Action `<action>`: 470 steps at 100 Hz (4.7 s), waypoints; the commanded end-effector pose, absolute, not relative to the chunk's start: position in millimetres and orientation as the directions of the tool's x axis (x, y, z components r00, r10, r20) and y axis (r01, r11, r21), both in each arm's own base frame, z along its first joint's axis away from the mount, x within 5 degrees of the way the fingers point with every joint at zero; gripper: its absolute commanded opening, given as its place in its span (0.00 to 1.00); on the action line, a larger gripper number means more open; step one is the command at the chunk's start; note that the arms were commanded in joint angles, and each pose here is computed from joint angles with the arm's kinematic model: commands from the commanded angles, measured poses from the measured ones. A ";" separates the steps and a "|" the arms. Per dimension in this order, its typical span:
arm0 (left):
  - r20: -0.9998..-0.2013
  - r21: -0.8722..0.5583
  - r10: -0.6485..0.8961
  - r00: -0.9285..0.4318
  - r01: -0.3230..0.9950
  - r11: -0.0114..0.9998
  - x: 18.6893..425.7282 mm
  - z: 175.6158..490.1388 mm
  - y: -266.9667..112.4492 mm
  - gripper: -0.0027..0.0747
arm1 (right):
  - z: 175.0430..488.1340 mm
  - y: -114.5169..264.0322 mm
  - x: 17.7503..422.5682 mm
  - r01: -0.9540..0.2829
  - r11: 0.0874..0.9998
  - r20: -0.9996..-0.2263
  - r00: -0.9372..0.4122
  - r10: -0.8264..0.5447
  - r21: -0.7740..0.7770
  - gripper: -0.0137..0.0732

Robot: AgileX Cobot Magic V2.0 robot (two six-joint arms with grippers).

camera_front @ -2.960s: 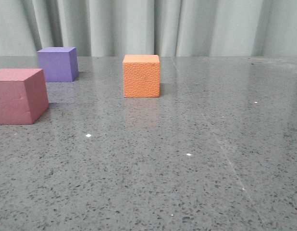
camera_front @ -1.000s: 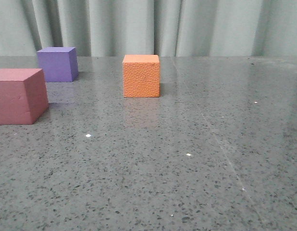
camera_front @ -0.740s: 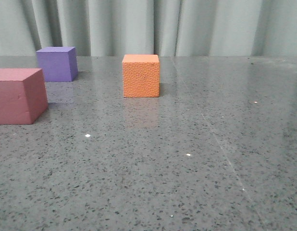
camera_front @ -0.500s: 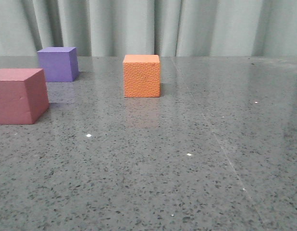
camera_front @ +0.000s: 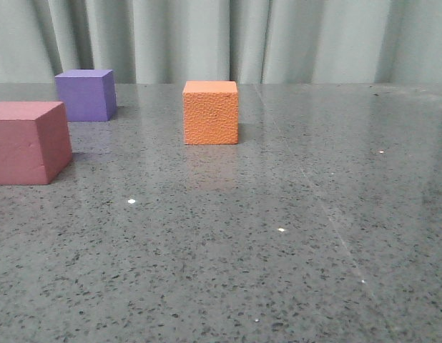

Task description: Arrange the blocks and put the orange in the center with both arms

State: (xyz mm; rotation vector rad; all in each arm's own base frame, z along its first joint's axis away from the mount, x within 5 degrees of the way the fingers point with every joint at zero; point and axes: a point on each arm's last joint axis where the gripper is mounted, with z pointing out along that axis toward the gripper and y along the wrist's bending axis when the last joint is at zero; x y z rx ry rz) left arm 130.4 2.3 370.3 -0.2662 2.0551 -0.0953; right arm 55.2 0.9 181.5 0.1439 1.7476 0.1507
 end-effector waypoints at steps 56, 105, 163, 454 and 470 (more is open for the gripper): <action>-0.922 -0.118 -0.159 -0.353 -0.135 0.984 136.1 388.7 5.6 0.89 | 195.2 0.8 54.4 -0.010 0.987 -0.985 -0.062 0.161 0.162 0.09; -0.901 -0.208 -0.186 -0.392 0.012 0.978 157.6 395.2 -16.1 0.93 | 195.2 0.8 54.4 -0.010 0.987 -0.985 -0.062 0.161 0.162 0.09; -0.864 -0.191 -0.017 -0.503 0.297 0.936 283.4 392.5 -183.8 0.88 | 195.2 0.8 54.4 -0.010 0.987 -0.985 -0.062 0.161 0.162 0.09; -0.849 -0.024 -0.045 -0.527 -0.046 0.999 323.6 394.9 -160.7 0.26 | 195.2 0.8 54.4 -0.010 0.987 -0.985 -0.062 0.161 0.162 0.09; -0.838 -0.012 -0.034 -0.545 -0.043 0.999 320.7 373.4 -143.2 0.26 | 195.2 0.8 54.4 -0.010 0.987 -0.985 -0.062 0.161 0.162 0.09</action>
